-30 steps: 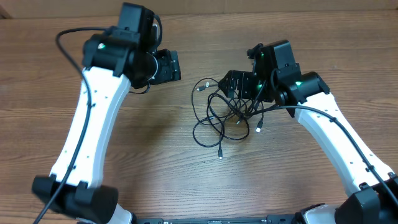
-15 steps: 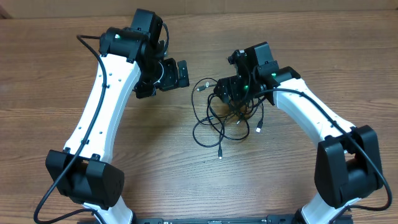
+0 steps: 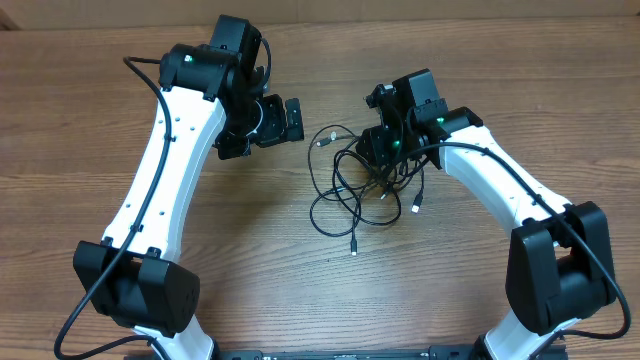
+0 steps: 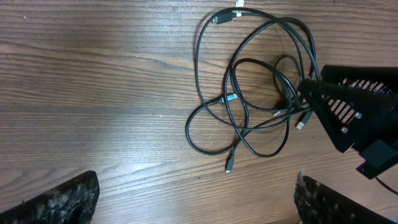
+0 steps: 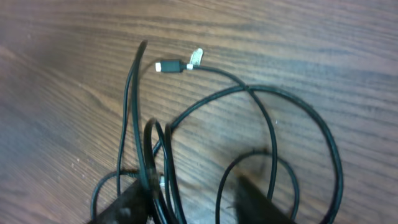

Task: Untangle cables

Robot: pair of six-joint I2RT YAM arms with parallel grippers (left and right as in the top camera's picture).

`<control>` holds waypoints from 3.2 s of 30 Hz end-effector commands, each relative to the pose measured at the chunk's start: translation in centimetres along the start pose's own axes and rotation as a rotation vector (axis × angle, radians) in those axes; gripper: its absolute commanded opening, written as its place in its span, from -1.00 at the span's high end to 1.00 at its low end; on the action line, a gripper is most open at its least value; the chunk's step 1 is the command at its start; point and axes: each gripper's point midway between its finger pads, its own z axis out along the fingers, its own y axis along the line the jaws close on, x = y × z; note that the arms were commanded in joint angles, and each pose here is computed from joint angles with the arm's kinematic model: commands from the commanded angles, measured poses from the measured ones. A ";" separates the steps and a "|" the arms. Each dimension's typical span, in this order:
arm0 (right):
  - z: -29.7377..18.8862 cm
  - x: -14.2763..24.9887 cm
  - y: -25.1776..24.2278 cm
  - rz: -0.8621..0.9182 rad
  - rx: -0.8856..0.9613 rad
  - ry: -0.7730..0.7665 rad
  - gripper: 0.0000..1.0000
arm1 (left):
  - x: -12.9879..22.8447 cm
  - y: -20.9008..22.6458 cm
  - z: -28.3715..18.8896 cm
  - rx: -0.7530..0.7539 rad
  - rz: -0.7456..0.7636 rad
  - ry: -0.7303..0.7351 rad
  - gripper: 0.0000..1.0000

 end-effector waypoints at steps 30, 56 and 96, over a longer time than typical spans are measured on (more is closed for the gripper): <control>-44.5 -13.1 17.2 -0.142 -0.400 -0.923 0.93 | 0.6 -0.8 0.0 0.050 -0.002 0.036 -0.70; -28.7 -7.4 7.9 0.265 -0.067 -0.315 -1.00 | 1.9 4.9 -0.1 -0.246 -0.148 0.047 -0.80; 3.9 15.8 12.7 0.753 0.121 0.246 0.60 | -1.3 11.4 -2.0 -0.349 -0.288 -0.059 -0.99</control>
